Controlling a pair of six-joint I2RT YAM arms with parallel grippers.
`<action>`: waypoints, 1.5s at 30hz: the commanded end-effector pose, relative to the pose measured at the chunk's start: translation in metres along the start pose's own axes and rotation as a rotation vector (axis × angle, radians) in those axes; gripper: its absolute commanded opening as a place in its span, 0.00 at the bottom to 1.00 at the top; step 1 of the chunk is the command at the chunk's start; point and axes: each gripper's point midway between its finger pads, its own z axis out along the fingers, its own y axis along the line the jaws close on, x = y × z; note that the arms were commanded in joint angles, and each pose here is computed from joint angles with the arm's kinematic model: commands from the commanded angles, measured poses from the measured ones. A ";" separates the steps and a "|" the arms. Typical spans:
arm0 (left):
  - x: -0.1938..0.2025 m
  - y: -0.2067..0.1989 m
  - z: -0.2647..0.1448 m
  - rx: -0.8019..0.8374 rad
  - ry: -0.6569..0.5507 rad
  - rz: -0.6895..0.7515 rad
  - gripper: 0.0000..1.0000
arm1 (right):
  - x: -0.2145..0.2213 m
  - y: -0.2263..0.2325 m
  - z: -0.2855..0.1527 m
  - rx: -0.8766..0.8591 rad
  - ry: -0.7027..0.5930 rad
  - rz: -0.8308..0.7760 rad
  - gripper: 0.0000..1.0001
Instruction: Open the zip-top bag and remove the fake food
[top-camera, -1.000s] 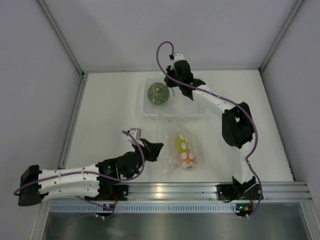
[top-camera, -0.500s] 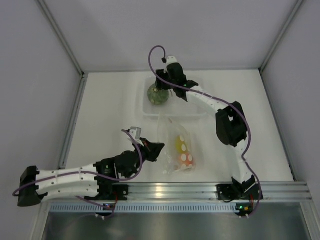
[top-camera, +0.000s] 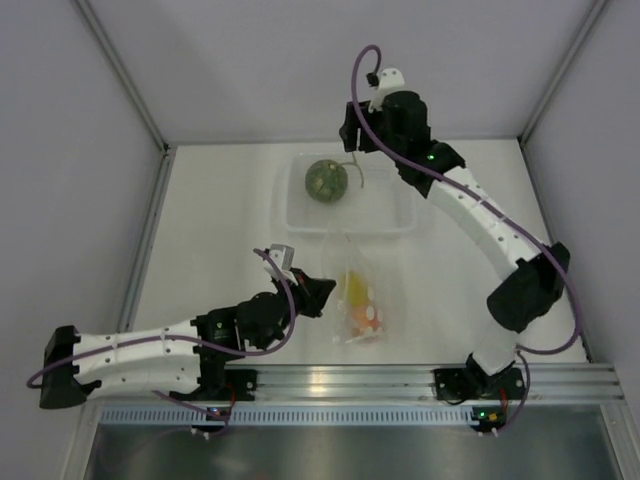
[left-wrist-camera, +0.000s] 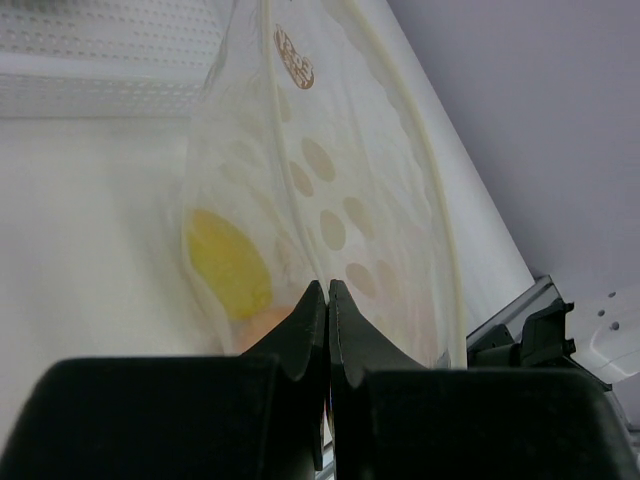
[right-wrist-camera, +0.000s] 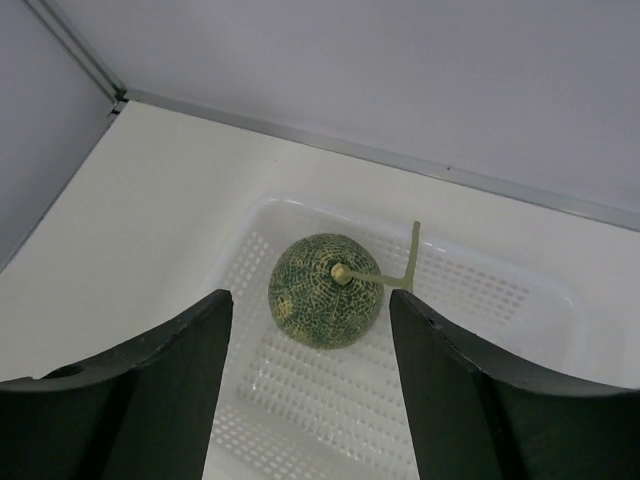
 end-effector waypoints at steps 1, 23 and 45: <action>-0.023 -0.021 0.001 0.026 -0.032 0.006 0.00 | 0.015 -0.009 -0.046 0.021 0.081 0.001 0.62; -0.037 -0.057 0.052 -0.099 -0.098 -0.107 0.00 | 0.085 0.034 -0.237 -0.319 0.133 0.261 0.22; -0.021 -0.099 0.105 -0.134 -0.096 -0.220 0.00 | 0.166 0.017 -0.183 -0.105 0.277 0.417 0.13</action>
